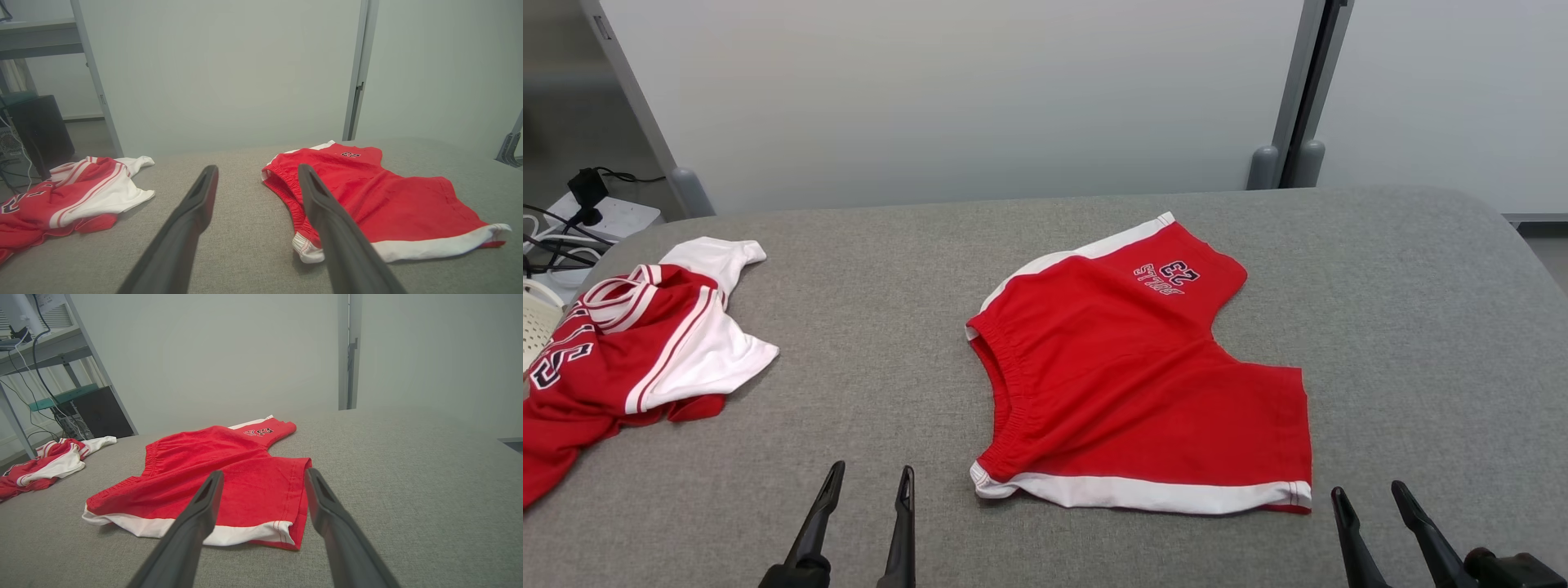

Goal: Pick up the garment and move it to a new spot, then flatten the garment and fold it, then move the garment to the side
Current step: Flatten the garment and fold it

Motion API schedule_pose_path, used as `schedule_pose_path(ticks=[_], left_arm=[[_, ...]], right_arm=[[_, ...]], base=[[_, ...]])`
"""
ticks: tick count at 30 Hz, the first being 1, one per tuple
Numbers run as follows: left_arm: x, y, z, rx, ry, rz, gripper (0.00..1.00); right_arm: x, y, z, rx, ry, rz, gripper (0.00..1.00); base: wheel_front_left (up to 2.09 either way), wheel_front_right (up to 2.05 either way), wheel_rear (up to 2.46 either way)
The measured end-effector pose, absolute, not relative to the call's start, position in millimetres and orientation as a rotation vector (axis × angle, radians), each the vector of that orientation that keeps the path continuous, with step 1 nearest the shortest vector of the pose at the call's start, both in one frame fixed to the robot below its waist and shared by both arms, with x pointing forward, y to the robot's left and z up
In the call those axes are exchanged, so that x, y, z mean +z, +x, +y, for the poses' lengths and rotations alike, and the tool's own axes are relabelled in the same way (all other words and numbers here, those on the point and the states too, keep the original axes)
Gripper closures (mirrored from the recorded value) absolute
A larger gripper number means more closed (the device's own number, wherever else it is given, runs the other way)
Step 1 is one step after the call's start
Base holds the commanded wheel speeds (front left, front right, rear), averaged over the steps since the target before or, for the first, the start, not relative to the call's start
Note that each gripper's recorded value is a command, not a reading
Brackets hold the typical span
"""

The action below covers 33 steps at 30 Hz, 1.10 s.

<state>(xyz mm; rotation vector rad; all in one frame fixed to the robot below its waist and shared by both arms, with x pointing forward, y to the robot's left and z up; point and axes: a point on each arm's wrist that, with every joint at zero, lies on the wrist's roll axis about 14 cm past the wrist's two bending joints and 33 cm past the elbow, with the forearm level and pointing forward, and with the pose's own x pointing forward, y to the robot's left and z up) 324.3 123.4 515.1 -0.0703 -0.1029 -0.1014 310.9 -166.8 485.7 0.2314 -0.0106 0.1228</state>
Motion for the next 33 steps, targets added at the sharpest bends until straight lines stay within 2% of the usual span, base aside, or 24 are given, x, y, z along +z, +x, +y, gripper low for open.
schedule_pose_path(ticks=[23, 33], left_arm=[[498.1, 323.1, 122.2, -0.105, -0.059, -0.049, 0.00], [475.5, 343.0, 93.6, -0.266, 0.006, 0.018, 0.00]], right_arm=[[478.8, 313.7, -161.8, 0.121, 0.247, 0.013, 0.00], [471.0, 319.4, -154.6, 0.141, 0.263, 0.044, 0.00]], base=[[0.00, 0.00, 0.00], [0.00, 0.00, 0.00]])
